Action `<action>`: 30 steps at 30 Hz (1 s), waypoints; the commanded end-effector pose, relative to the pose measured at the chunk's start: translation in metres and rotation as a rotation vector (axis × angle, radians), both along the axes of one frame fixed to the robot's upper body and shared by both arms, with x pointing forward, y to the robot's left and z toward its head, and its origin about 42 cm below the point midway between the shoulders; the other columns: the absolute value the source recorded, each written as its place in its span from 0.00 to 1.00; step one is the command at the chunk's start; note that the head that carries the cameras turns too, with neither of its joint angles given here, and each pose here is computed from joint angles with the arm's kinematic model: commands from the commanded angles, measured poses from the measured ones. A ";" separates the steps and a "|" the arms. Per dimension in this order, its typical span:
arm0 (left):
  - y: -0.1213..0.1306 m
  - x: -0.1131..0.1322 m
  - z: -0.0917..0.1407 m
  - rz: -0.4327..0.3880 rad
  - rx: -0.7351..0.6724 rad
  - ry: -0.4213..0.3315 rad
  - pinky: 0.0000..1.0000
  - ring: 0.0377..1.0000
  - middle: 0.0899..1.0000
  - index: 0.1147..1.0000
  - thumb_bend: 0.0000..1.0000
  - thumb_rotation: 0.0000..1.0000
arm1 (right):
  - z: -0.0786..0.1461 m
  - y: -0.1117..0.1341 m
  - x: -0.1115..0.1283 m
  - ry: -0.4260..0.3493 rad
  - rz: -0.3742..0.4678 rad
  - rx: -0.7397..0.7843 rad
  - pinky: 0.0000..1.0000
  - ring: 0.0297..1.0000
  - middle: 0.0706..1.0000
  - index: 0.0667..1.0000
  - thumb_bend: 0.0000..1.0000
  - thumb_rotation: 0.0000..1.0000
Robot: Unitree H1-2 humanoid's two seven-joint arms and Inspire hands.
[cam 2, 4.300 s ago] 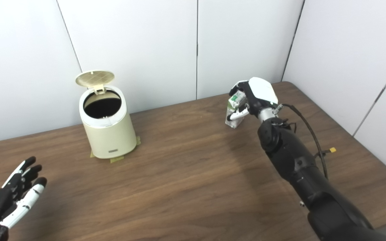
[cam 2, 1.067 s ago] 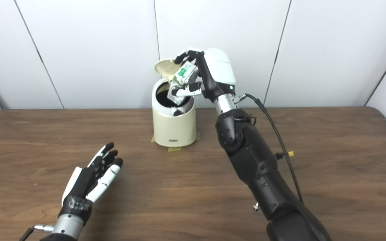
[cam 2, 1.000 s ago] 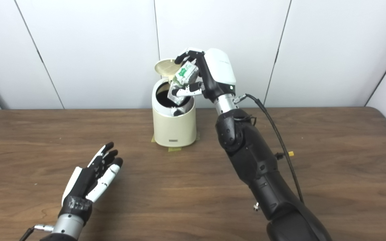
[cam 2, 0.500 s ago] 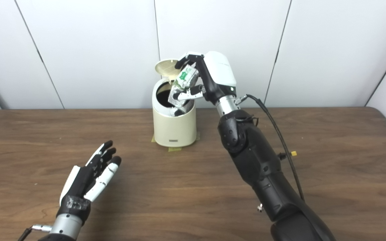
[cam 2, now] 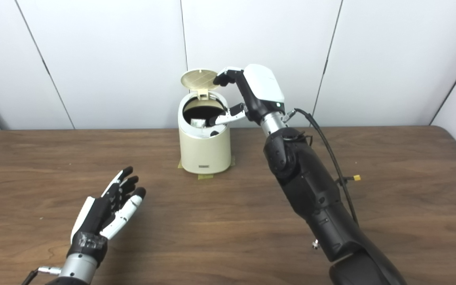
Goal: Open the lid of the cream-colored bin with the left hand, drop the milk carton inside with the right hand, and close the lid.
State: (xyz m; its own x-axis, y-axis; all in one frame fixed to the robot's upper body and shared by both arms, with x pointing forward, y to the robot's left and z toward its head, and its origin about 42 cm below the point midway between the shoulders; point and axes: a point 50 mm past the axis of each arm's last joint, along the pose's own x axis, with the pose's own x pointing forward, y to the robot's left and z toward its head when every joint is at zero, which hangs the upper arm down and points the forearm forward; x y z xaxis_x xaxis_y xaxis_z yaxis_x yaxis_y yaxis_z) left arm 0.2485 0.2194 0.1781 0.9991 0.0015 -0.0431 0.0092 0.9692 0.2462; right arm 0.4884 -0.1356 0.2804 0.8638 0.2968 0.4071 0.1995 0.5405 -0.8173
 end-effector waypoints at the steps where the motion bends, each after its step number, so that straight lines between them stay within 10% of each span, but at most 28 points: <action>1: 0.001 -0.004 0.007 -0.002 0.001 -0.039 0.94 0.93 0.91 0.97 0.51 0.54 | 0.041 0.004 0.003 -0.110 0.016 0.010 0.61 0.65 0.64 0.59 1.00 0.23; 8: 0.001 -0.003 0.007 0.001 -0.004 -0.038 0.95 0.93 0.91 0.96 0.51 0.49 | 0.044 -0.004 -0.004 -0.137 0.016 0.064 0.54 0.59 0.59 0.54 0.92 0.14; 10: 0.002 -0.001 0.008 0.004 -0.001 -0.045 0.95 0.93 0.91 0.97 0.50 0.50 | 0.044 -0.010 -0.009 -0.130 0.011 0.115 0.42 0.48 0.49 0.49 0.63 0.07; 12: 0.003 0.005 0.010 0.012 0.007 -0.052 0.95 0.94 0.92 0.96 0.49 0.52 | 0.043 -0.018 -0.014 -0.113 0.009 0.147 0.37 0.40 0.45 0.51 0.54 0.01; 30: 0.005 0.118 0.081 -0.067 -0.003 -0.209 0.83 0.86 0.86 0.91 0.49 0.54 | -0.010 -0.079 -0.077 0.273 -0.060 0.605 0.48 0.49 0.44 0.48 0.53 0.00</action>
